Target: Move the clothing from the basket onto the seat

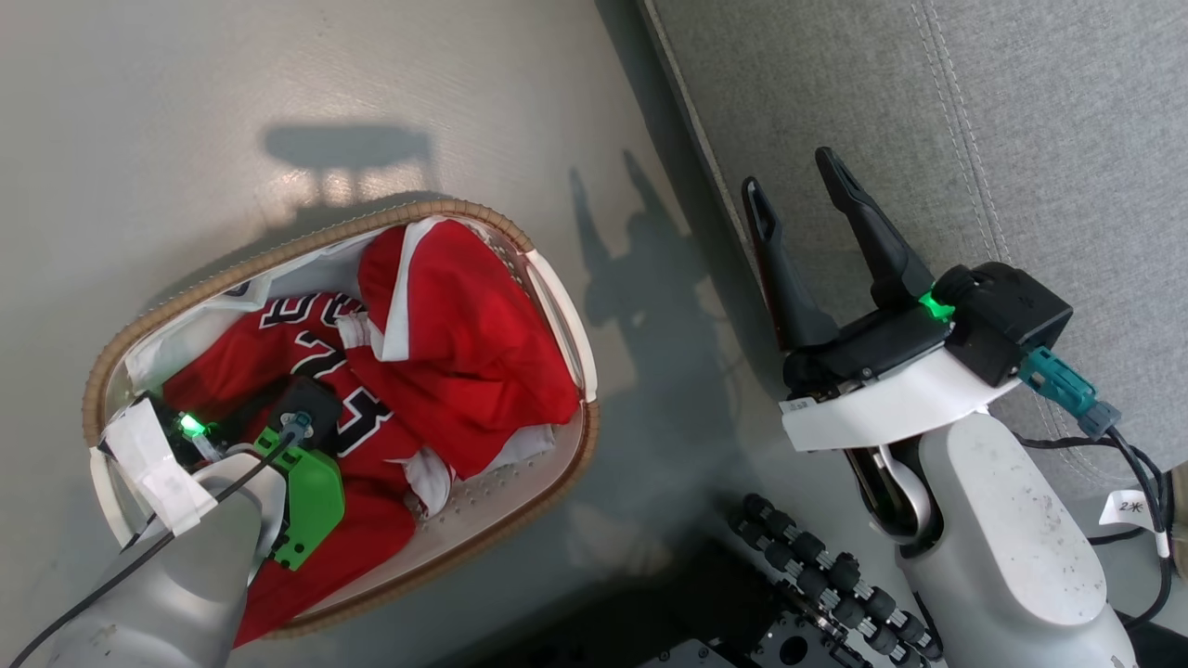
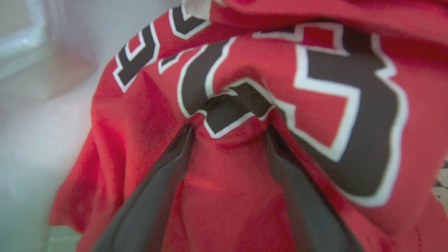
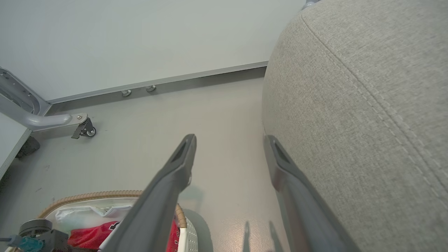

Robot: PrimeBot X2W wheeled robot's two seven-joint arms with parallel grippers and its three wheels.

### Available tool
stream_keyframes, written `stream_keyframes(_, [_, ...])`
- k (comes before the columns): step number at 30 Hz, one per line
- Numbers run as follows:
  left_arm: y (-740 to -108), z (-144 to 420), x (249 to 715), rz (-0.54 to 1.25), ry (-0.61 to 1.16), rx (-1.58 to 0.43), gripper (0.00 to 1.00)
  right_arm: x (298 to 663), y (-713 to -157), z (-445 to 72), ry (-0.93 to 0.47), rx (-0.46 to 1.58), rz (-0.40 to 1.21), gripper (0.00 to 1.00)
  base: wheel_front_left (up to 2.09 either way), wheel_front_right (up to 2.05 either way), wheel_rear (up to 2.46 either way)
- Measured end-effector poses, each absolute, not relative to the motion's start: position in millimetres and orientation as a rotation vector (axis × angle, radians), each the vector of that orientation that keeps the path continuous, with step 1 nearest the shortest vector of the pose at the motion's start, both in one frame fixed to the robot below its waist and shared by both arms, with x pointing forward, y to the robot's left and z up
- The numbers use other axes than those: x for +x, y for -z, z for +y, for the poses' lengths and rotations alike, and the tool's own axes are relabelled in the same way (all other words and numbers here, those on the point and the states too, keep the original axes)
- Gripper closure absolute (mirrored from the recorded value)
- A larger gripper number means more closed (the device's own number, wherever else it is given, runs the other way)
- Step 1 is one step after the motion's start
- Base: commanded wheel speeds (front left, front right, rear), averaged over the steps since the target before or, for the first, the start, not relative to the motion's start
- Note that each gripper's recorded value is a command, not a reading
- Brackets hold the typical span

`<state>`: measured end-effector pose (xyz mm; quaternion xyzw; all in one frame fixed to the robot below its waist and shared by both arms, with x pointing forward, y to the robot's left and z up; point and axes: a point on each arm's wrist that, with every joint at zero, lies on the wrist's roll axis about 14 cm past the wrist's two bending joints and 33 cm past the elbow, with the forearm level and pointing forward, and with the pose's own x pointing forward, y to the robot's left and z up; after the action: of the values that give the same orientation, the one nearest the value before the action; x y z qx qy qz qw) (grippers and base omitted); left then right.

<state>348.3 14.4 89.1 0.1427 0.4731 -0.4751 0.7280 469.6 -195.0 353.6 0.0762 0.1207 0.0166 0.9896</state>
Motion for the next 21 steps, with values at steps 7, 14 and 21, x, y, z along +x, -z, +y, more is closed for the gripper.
stream_keyframes(7, [-82.3,19.5,342.9,1.106,1.046,0.361,1.0,473.0,-357.7,-197.4,-0.031,0.151,0.229,0.0,0.0,0.0,0.0])
stream_keyframes(14, [-98.9,14.1,346.6,1.078,1.017,0.321,1.0,473.5,-374.7,-201.1,-0.023,0.147,0.192,0.0,0.0,0.0,0.0])
stream_keyframes(21, [-134.6,2.4,344.8,1.019,0.955,0.221,1.0,467.8,-399.6,-204.8,-0.016,0.122,0.149,0.0,0.0,0.0,0.0])
